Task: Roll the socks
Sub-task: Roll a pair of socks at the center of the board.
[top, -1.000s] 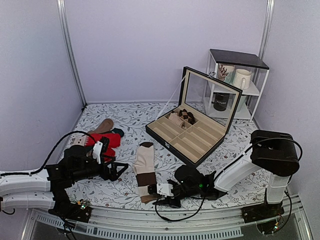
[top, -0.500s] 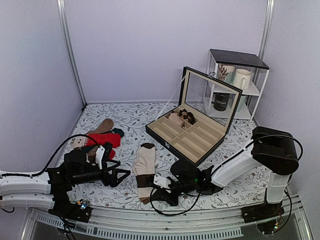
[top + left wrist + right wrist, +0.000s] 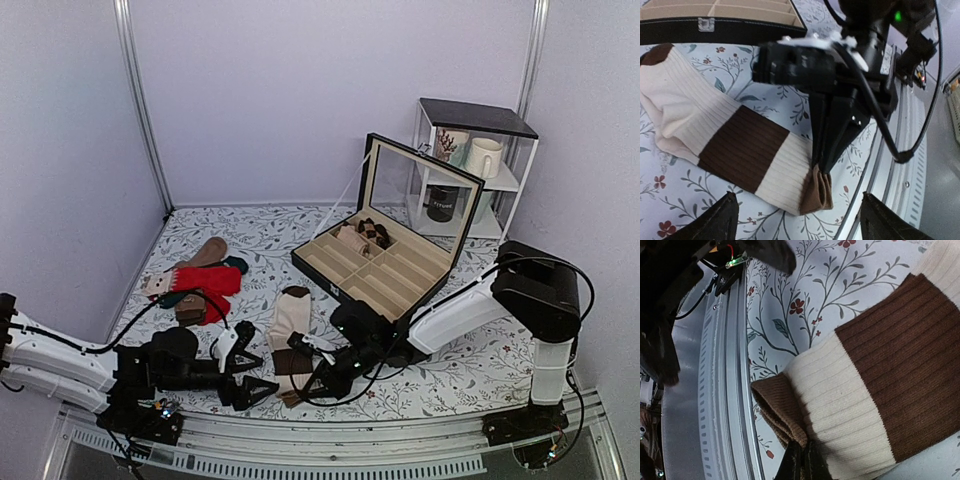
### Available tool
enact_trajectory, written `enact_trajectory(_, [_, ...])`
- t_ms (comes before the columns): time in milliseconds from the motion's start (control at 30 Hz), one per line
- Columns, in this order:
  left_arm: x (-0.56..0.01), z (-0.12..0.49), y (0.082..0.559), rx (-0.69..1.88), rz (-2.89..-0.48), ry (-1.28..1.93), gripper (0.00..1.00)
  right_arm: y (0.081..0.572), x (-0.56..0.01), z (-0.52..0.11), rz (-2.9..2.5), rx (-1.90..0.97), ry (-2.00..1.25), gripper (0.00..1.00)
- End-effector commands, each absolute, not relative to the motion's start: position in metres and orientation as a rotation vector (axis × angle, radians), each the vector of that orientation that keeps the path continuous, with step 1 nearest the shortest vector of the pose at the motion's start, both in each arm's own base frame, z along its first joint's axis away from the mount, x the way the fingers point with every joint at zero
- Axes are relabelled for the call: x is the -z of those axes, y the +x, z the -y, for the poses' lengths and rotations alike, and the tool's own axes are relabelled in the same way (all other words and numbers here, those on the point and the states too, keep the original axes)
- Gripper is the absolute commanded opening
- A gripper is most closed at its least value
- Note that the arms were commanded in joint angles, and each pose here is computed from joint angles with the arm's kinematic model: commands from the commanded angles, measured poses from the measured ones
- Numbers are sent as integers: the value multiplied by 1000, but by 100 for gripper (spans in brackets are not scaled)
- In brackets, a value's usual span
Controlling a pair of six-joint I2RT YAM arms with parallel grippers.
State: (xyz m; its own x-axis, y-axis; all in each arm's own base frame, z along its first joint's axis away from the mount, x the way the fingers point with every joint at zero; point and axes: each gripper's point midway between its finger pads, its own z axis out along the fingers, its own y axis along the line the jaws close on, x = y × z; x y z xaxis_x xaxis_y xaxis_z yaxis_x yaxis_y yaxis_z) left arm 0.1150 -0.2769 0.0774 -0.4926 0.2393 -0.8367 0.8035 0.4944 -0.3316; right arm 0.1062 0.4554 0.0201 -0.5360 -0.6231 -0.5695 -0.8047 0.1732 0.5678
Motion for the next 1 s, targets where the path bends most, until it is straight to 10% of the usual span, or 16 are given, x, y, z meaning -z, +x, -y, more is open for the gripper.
enact_trajectory(0, [-86, 301, 102, 958, -1919, 927, 84, 94, 31, -420, -2577, -1180, -1324, 0])
enact_trajectory(367, [-45, 317, 94, 828, -2011, 1006, 86, 98, 30, -419, -2584, -1163, -1309, 0])
enact_trajectory(967, [-23, 332, 71, 836, -1991, 1149, 42, 94, 31, -417, -2641, -1187, -1277, 0])
